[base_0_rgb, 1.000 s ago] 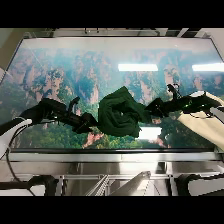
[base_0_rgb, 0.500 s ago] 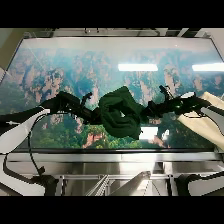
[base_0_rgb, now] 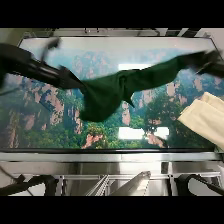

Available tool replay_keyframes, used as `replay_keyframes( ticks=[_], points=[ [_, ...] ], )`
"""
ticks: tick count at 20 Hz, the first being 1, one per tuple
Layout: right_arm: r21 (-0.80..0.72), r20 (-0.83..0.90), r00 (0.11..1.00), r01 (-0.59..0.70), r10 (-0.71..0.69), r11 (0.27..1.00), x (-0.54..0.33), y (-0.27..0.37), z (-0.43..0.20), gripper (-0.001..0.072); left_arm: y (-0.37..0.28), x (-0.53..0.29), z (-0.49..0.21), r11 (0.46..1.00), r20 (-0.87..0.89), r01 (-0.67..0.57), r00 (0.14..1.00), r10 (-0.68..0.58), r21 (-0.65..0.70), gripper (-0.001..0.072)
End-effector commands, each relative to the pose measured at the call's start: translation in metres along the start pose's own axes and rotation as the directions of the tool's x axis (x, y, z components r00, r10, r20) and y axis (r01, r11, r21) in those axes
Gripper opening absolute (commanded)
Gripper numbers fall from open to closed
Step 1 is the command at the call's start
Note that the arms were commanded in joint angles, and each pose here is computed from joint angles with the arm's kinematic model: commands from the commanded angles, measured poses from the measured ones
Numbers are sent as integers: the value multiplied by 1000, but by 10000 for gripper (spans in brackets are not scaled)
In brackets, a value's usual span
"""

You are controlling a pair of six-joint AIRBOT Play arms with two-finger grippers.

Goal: Fold the shirts.

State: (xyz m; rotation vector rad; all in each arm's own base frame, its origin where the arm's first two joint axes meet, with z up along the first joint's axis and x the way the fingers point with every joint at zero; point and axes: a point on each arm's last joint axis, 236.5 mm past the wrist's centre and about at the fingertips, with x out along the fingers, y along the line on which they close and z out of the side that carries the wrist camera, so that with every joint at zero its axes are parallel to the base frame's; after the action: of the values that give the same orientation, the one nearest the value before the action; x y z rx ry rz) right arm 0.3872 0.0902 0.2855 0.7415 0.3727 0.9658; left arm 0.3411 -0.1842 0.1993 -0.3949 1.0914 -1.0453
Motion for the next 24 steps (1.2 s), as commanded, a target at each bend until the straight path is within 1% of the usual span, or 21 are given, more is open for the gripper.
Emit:
replay_keyframes(
  ticks=[1, 2, 3, 4, 5, 6, 7, 9, 11, 12, 14, 16, 19, 20, 21, 22, 23, 24],
  points=[
    [-367, 98, 992, -32, 73, 929, -35, 159, 15, 19, -90, -101, 10, 951, 264, -209, 953, 147, 228, 22],
    [-429, 98, 993, -21, 70, 903, -36, 184, 4, 18, -113, -117, 9, 923, 324, -264, 931, 167, 282, 22],
    [-484, 121, 992, 28, 35, 874, -37, 199, -2, 19, -131, -128, 8, 891, 368, -311, 912, 182, 330, 22],
    [-518, 163, 986, 111, -29, 848, -39, 201, -1, 19, -142, -137, 7, 869, 399, -346, 896, 194, 354, 23],
    [-523, 207, 972, 209, -114, 826, -44, 192, 2, 18, -147, -142, 9, 859, 421, -364, 885, 199, 361, 23],
    [-500, 222, 959, 269, -178, 823, -47, 180, 3, 19, -144, -142, 12, 861, 420, -361, 886, 198, 357, 23],
    [-472, 204, 956, 284, -209, 835, -46, 168, 1, 19, -135, -137, 15, 875, 394, -338, 899, 191, 346, 23],
    [-401, 143, 968, 248, -207, 882, -35, 138, -6, 19, -105, -107, 19, 922, 277, -233, 949, 147, 309, 23],
    [-286, 32, 976, 216, -216, 934, -15, 85, -26, 19, -66, -62, 15, 967, 118, -106, 990, 80, 230, 24],
    [-233, -25, 973, 218, -230, 948, -4, 53, -40, 20, -41, -38, 13, 979, 45, -65, 997, 57, 194, 25],
    [-101, -141, 940, 299, -311, 949, 19, -31, -78, 20, 19, 14, 3, 991, -93, -38, 994, 50, 130, 26],
    [5, -260, 879, 416, -401, 909, 31, -117, -126, 20, 93, 64, -2, 996, -165, -85, 983, 86, 14, 27],
    [170, -395, 796, 553, -458, 816, 34, -223, -194, 20, 172, 116, -11, 984, -196, -105, 978, 76, -144, 30],
    [199, -413, 771, 596, -485, 778, 31, -252, -209, 20, 188, 126, -11, 977, -181, -93, 982, 58, -190, 107],
    [216, -432, 748, 629, -505, 747, 27, -276, -222, 43, 201, 132, -7, 966, -146, -71, 989, 35, -247, 380],
    [231, -446, 740, 638, -503, 734, 25, -287, -228, 282, 210, 132, -2, 950, -108, -41, 994, 8, -309, 715],
    [249, -454, 740, 640, -497, 727, 22, -294, -229, 575, 216, 126, 0, 927, -97, -26, 995, -11, -373, 714],
    [259, -447, 746, 636, -494, 726, 17, -297, -222, 604, 215, 115, -3, 913, -115, -6, 992, -45, -408, 714]
  ],
)
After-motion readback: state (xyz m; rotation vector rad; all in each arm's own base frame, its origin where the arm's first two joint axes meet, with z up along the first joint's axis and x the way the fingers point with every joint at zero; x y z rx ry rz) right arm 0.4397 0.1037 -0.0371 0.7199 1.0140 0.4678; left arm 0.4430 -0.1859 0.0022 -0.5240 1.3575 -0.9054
